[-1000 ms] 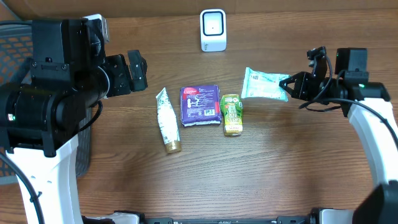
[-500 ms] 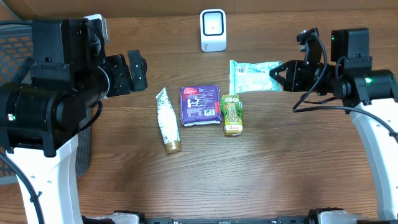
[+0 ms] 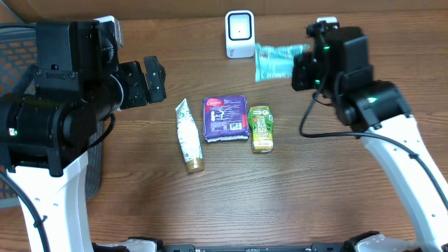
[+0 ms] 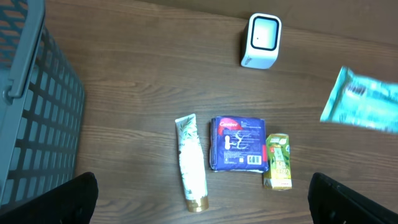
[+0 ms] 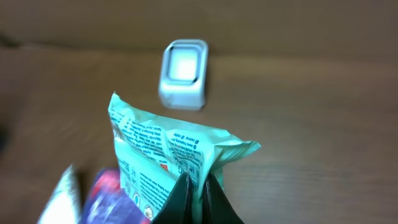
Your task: Scan the item barcode
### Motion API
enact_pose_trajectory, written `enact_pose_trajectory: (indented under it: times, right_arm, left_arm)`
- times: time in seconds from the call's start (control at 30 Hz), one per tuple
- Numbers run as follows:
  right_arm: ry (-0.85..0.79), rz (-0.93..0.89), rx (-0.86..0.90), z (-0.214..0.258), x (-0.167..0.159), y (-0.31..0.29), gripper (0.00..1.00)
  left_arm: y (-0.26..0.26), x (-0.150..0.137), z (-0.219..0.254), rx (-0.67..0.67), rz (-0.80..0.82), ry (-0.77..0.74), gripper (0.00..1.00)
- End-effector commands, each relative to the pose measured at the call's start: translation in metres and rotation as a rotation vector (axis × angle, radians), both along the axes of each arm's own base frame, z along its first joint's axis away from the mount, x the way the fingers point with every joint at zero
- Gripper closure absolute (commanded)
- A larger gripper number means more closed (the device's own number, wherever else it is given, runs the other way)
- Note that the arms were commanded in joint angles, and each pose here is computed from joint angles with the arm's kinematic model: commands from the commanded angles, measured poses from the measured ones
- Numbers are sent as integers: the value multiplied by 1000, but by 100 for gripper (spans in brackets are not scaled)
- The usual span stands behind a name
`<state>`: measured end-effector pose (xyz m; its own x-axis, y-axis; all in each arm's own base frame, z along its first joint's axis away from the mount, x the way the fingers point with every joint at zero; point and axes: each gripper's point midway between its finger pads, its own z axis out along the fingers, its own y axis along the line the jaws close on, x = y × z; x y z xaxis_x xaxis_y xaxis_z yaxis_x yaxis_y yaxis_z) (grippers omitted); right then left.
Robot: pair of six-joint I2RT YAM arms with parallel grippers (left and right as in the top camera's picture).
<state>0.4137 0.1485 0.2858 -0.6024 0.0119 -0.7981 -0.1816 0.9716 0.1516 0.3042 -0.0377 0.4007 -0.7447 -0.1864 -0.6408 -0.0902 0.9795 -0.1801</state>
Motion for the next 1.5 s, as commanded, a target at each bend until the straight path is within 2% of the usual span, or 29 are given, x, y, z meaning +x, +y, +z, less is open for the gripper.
enact_pose_trajectory:
  times: [0.0,0.27,0.43,0.57,0.73,0.9,1.1,1.27,1.47]
  right_arm:
    - [-140,-230,-175,17,27,-25,96]
    - [-452,-427,-483,47,75,-5,96]
    - [-600,-400,-628,55,105,31,96]
    - [-625,-344,-697,33,124,51,96]
    - [-559,-463,-669,8,124,36,97]
    - [-543,-442,-697,4,121,41,96]
    - [-374,-449,-744,-40,99,40,97]
    - [-175,-337,-575,-76,73,42,97]
    - [167,-291,-291,-117,44,15,96]
  left_arm:
    - [3,2,1,17,-1,-3,1]
    - [3,2,0,17,-1,-3,0]
    - [3,2,1,17,-1,-3,0]
    - [3,2,1,17,-1,-3,0]
    - [3,2,1,17,-1,-3,0]
    - [3,2,1,17,-1,-3,0]
    - [3,2,1,17,-1,-3,0]
    - [3,2,1,17,-1,-3,0]
    - [3,2,1,17,-1,-3,0]
